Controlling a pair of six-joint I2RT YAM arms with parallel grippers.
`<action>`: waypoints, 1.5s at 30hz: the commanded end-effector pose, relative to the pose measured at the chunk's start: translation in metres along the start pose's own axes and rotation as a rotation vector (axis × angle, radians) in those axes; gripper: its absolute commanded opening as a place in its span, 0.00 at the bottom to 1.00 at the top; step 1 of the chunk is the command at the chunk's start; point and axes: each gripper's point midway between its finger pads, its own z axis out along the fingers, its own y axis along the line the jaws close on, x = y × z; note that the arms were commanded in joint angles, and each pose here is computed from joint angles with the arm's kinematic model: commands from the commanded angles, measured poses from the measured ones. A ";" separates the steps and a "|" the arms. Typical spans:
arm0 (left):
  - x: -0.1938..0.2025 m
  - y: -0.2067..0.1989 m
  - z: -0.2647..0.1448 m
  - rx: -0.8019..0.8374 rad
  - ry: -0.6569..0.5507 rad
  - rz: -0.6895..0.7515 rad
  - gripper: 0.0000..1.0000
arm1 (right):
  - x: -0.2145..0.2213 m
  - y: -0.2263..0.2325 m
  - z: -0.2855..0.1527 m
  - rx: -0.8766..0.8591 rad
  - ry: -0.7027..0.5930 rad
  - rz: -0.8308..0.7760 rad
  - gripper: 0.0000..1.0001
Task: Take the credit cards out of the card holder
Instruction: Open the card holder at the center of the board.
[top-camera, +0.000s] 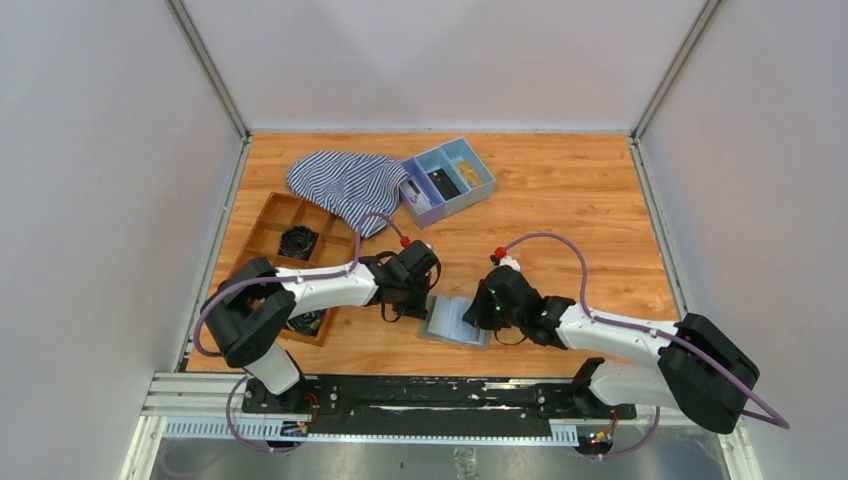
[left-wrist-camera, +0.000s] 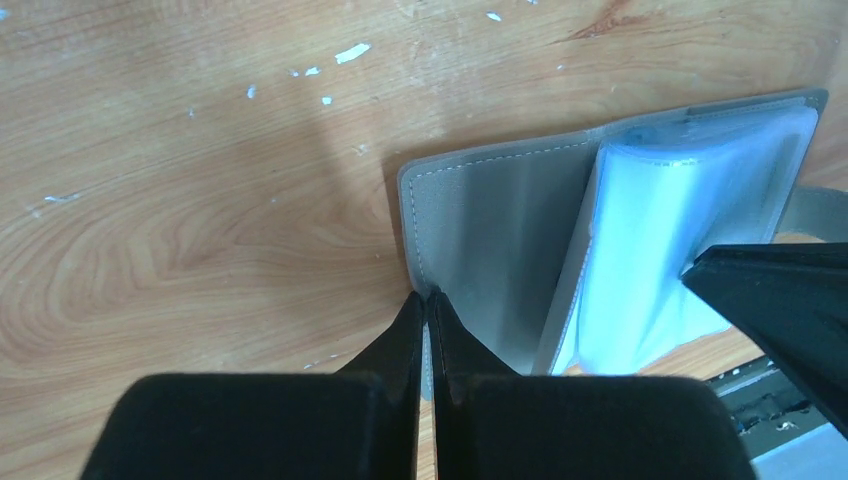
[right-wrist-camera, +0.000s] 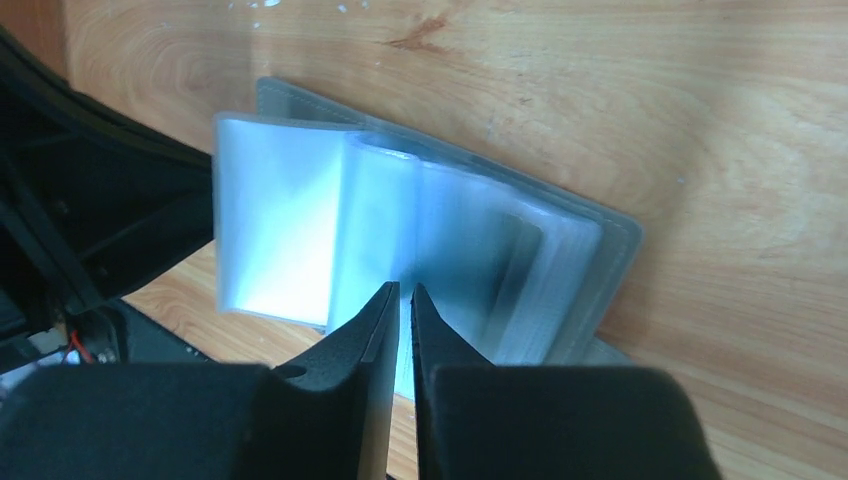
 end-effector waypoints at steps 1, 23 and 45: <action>0.025 0.010 0.011 -0.032 0.089 0.035 0.00 | 0.003 0.009 -0.001 -0.077 0.018 -0.011 0.13; -0.025 -0.045 -0.079 0.120 -0.162 0.025 0.35 | -0.004 -0.041 -0.031 0.060 -0.086 0.033 0.26; -0.012 -0.071 -0.035 0.064 -0.073 0.061 0.36 | -0.002 -0.034 -0.019 0.031 -0.046 0.029 0.20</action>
